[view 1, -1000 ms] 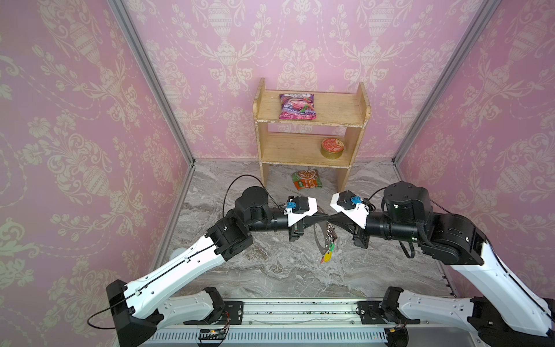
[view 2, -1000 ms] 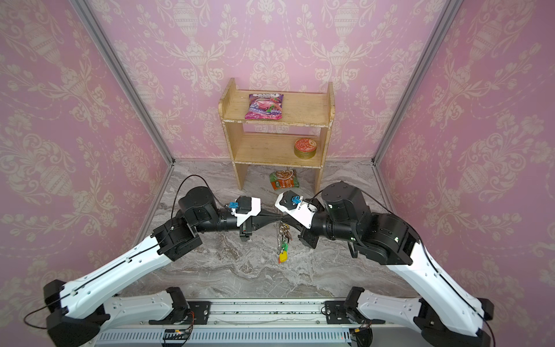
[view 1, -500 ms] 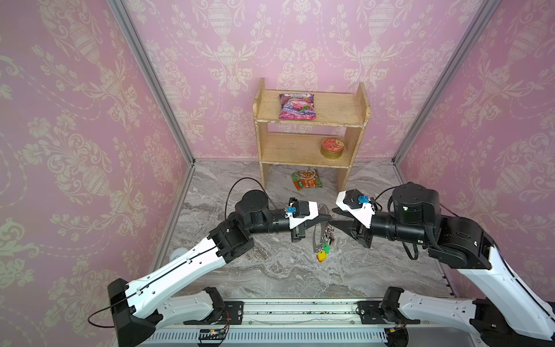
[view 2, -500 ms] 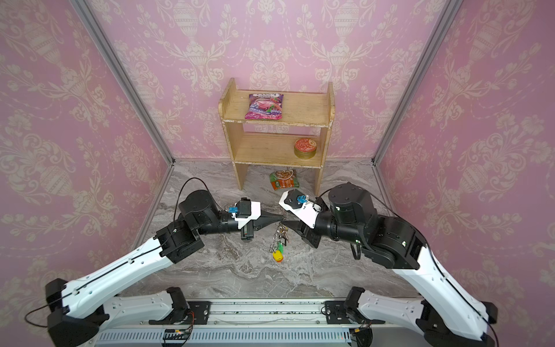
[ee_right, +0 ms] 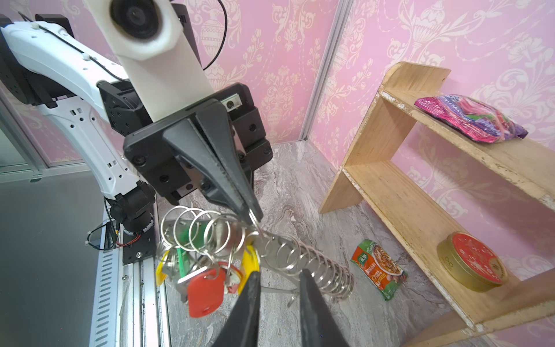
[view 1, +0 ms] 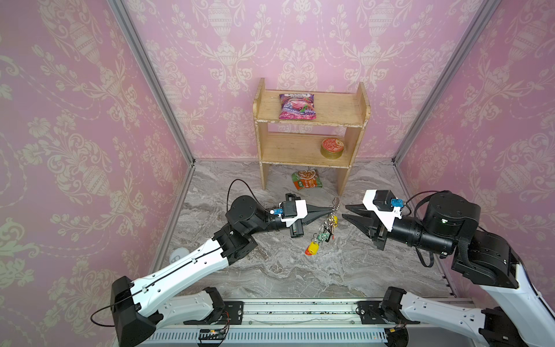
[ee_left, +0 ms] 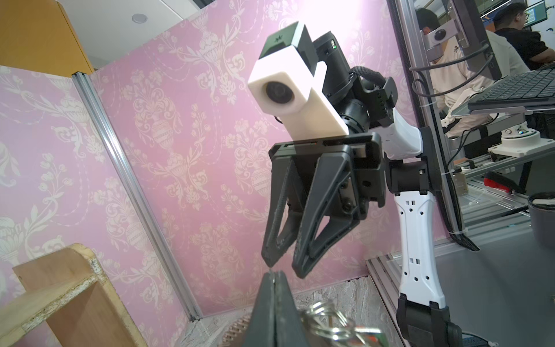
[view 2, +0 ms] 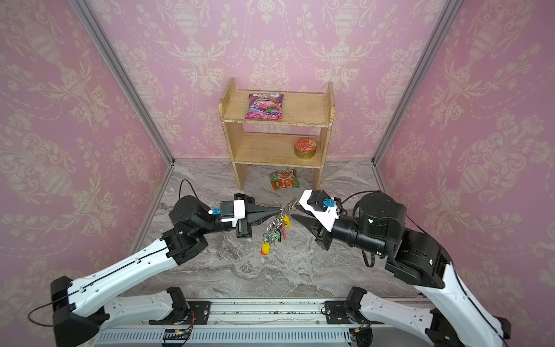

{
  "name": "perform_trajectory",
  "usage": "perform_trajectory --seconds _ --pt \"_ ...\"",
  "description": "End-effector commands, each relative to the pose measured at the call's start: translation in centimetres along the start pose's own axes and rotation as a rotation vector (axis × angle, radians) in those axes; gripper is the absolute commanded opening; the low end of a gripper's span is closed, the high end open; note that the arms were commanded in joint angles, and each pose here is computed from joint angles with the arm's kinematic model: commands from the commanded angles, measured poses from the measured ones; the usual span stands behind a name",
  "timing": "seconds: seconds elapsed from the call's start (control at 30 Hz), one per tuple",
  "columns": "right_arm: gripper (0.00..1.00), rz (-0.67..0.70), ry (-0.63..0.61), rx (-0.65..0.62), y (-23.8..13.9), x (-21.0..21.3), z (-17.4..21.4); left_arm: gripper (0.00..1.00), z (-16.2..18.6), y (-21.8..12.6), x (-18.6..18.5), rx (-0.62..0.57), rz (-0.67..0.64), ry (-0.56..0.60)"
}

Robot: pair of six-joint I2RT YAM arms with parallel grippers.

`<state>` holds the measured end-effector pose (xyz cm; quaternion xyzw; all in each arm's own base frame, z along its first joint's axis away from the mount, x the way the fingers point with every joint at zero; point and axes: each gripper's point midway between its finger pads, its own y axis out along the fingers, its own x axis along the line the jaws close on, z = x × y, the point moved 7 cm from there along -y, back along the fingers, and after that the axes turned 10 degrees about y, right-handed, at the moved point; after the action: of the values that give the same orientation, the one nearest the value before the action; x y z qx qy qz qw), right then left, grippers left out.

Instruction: Put the keys on the keyring

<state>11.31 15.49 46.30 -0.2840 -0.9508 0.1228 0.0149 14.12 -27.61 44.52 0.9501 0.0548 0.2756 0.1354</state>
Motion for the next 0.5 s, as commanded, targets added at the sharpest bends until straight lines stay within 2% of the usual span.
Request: perform_trajectory --seconds 0.0,0.2,0.47 --pt "0.21 -0.023 0.024 -0.019 0.4 0.2 0.1 0.0 -1.8 0.0 0.5 -0.105 -0.007 0.023" --pt "0.16 -0.076 0.041 -0.021 1.0 0.6 0.0 0.0 -1.6 0.3 0.7 -0.127 -0.008 0.021" --pt "0.16 -0.127 0.083 -0.02 2.3 1.0 0.4 0.0 -1.6 0.2 0.7 -0.142 -0.017 0.016"
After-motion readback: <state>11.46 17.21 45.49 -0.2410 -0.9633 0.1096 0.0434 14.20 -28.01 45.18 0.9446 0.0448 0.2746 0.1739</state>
